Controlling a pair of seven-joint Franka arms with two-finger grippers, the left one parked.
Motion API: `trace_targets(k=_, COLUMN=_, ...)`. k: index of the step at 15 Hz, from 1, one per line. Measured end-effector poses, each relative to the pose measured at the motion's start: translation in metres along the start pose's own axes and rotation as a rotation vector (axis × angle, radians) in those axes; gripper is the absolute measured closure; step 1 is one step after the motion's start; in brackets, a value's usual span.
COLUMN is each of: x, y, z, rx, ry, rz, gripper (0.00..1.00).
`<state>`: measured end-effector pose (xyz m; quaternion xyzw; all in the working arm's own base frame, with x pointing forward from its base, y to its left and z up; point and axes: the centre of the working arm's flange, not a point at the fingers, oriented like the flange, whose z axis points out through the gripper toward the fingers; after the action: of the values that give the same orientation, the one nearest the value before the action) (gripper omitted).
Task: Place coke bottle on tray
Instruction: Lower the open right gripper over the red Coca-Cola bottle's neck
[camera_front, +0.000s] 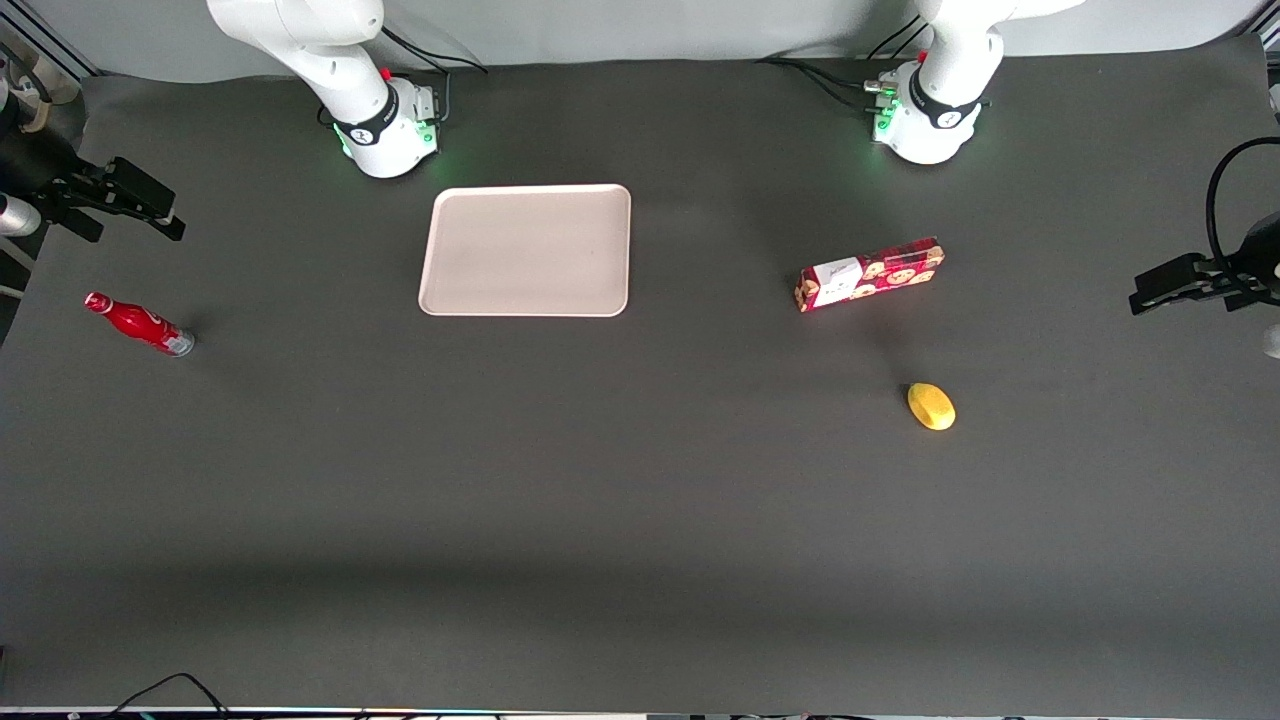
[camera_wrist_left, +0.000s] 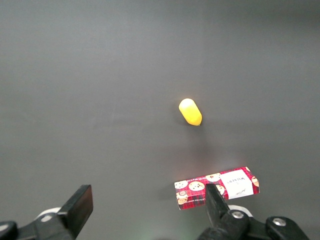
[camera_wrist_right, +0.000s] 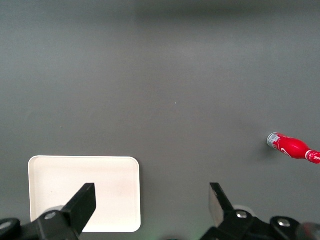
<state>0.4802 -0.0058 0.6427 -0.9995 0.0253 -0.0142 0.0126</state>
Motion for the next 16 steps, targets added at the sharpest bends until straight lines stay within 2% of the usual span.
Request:
trace_targets(k=6, x=0.0, y=0.002, z=0.002, rx=0.003, ry=-0.007, rz=0.005, gripper=0.0)
trace_targets(k=9, x=0.003, y=0.015, z=0.017, rx=-0.03, ry=-0.044, rz=0.022, gripper=0.0)
trace_targets(k=11, x=0.007, y=0.042, z=0.045, rx=-0.074, ry=-0.084, rz=0.014, gripper=0.0)
trace_targets(k=12, x=0.009, y=0.062, z=0.062, rx=-0.08, ry=-0.093, rz=-0.009, gripper=0.0)
trace_targets(k=16, x=-0.006, y=0.182, z=0.123, rx=-0.066, ry=-0.069, rz=-0.108, gripper=0.0)
